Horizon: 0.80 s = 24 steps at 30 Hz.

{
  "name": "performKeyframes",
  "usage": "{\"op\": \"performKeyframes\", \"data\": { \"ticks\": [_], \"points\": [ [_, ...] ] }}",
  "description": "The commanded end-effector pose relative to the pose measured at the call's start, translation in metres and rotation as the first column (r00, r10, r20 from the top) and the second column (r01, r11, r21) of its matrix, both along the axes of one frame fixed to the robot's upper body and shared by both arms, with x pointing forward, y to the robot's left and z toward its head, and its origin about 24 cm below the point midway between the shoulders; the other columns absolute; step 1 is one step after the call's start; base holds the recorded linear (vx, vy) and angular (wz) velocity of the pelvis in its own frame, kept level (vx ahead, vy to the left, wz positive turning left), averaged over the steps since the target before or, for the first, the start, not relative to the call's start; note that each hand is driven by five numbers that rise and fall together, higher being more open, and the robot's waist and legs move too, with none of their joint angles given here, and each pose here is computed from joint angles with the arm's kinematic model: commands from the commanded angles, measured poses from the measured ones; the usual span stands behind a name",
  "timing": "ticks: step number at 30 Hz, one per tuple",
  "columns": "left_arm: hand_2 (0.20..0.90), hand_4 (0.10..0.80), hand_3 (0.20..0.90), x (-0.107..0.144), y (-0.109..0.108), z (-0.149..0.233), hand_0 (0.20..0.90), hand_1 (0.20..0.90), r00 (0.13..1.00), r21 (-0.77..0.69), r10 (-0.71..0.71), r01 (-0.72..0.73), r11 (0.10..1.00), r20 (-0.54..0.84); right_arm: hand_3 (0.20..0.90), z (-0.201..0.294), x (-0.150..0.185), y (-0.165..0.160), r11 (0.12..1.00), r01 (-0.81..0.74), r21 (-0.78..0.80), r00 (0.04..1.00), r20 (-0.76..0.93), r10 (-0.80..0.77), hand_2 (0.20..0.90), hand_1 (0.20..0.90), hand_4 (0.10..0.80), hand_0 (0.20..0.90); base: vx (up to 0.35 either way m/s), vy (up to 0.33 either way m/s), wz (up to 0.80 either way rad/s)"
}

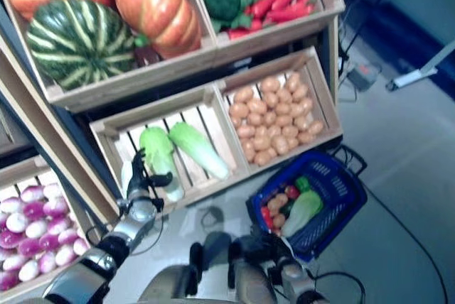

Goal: Put vegetables into the basket

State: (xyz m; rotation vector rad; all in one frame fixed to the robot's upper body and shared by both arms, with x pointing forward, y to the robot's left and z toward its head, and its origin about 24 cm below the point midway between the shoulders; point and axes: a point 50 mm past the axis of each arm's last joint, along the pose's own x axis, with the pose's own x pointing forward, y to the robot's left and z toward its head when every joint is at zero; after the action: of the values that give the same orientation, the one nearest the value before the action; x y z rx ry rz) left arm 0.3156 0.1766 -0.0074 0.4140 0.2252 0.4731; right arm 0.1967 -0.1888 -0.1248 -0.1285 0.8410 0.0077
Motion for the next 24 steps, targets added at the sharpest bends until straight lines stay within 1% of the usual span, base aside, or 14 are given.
{"op": "performKeyframes", "data": {
  "ticks": [1, 4, 8, 14, 18, 24],
  "points": [
    [0.900, 0.800, 0.900, 0.014, -0.005, 0.024, 0.900, 0.900, 0.990, 0.037, 0.086, -0.091, 0.995, 0.112, 0.900, 0.003, -0.005, -0.002, 0.999, 0.034, -0.013, 0.998, 0.055, -0.034, 0.900, 0.900, 0.800, 0.900, -0.064, 0.005, 0.00],
    [0.900, 0.800, 0.900, 0.017, 0.002, 0.025, 0.900, 0.900, 0.989, 0.066, 0.112, -0.119, 0.991, 0.099, 0.900, 0.003, -0.005, -0.006, 0.999, 0.034, -0.029, 0.998, 0.048, -0.032, 0.900, 0.900, 0.800, 0.900, -0.044, 0.004, 0.02],
    [0.900, 0.800, 0.900, 0.022, 0.011, 0.030, 0.900, 0.900, 0.981, 0.066, 0.164, -0.171, 0.983, 0.100, 0.900, 0.004, -0.003, -0.013, 0.998, 0.034, -0.050, 0.998, 0.048, -0.032, 0.900, 0.900, 0.800, 0.900, -0.022, 0.009, -0.03],
    [0.900, 0.800, 0.900, 0.019, 0.012, 0.027, 0.900, 0.900, 0.975, -0.022, 0.202, -0.201, 0.979, 0.092, 0.900, 0.004, -0.008, -0.023, 0.997, 0.022, -0.076, 0.999, 0.048, -0.018, 0.900, 0.900, 0.800, 0.900, 0.011, 0.019, -0.05],
    [0.900, 0.800, 0.900, 0.020, 0.010, 0.029, 0.900, 0.900, 0.973, -0.060, 0.205, -0.200, 0.978, 0.102, 0.900, 0.006, -0.008, -0.022, 0.996, -0.024, -0.083, 0.998, 0.056, 0.029, 0.900, 0.900, 0.800, 0.900, 0.010, 0.007, -0.01],
    [0.900, 0.800, 0.900, 0.021, 0.018, 0.034, 0.900, 0.900, 0.968, -0.106, 0.225, -0.214, 0.971, 0.113, 0.900, 0.002, -0.022, -0.030, 0.995, -0.020, -0.097, 0.999, 0.029, 0.023, 0.900, 0.900, 0.800, 0.900, 0.028, 0.004, -0.01]
  ]
}}
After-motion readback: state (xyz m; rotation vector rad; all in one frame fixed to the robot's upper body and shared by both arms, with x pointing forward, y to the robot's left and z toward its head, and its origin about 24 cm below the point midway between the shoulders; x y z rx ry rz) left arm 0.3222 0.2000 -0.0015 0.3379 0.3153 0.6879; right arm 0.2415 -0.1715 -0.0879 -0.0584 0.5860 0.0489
